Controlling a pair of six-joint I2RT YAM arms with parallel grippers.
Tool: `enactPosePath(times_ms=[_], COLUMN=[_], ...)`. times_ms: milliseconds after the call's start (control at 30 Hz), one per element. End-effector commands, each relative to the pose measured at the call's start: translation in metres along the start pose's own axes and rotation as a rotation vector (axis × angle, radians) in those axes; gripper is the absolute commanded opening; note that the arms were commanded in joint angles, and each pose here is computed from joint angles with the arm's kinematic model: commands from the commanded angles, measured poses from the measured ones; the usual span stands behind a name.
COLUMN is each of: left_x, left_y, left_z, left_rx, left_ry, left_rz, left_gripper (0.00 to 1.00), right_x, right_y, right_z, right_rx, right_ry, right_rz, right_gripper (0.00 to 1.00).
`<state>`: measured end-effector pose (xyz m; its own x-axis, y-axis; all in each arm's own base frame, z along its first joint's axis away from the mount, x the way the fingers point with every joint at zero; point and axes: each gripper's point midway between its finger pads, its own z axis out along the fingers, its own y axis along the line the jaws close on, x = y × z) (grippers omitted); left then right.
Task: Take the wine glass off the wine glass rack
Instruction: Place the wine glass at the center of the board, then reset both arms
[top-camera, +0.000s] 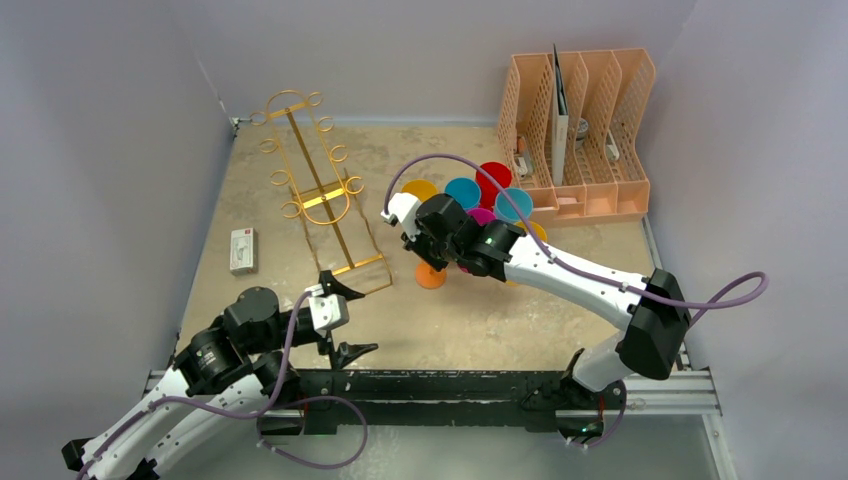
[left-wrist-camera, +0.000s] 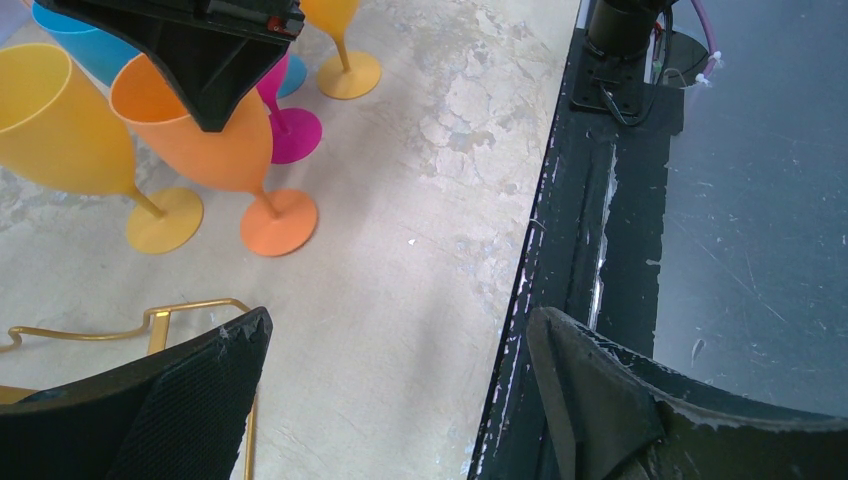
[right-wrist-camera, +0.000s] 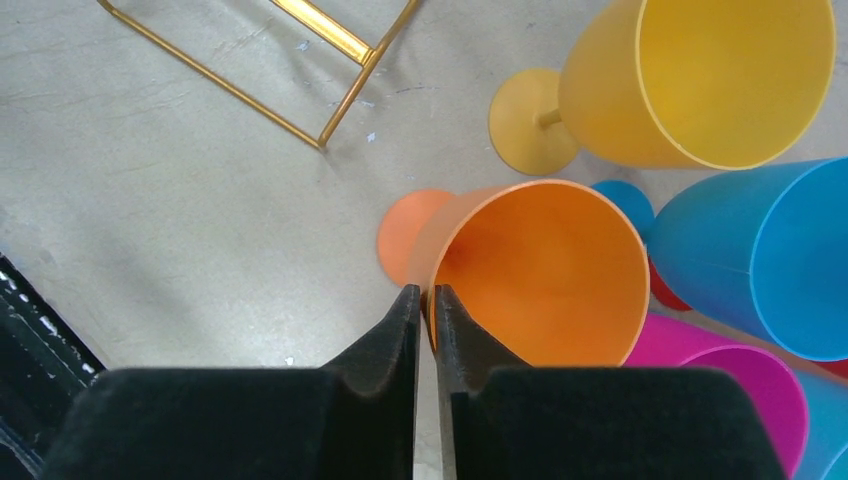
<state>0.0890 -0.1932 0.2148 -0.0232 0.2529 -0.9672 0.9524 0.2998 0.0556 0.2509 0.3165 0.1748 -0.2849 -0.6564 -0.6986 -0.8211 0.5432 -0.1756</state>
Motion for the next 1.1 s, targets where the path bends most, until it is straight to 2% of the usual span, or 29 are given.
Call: enactPosePath(times_ms=[0, 200, 533, 767, 933, 1067], left_x=[-0.020, -0.020, -0.020, -0.021, -0.022, -0.016], left_y=[0.002, 0.002, 0.003, 0.007, 0.021, 0.047], left_z=[-0.004, -0.004, -0.004, -0.004, -0.004, -0.011], left_rx=[-0.006, -0.006, -0.014, -0.047, -0.140, -0.330], left_ry=[-0.049, -0.050, -0.053, -0.061, -0.055, -0.001], left_rz=[0.015, 0.017, 0.010, -0.022, -0.103, -0.277], left_gripper=[0.98, 0.98, 0.99, 0.99, 0.99, 0.99], right_x=[-0.014, -0.012, -0.048, -0.056, -0.055, -0.052], right_y=[0.000, -0.008, 0.003, 0.008, 0.023, 0.049], right_z=[-0.006, -0.012, -0.047, -0.071, -0.089, -0.104], right_rx=[-0.001, 0.039, -0.046, -0.080, -0.159, -0.310], right_ry=[-0.039, -0.033, -0.192, -0.289, -0.385, -0.420], right_rz=[0.025, 0.018, 0.061, 0.118, 0.214, 0.316], right_gripper=[0.17, 0.23, 0.33, 0.38, 0.41, 0.43])
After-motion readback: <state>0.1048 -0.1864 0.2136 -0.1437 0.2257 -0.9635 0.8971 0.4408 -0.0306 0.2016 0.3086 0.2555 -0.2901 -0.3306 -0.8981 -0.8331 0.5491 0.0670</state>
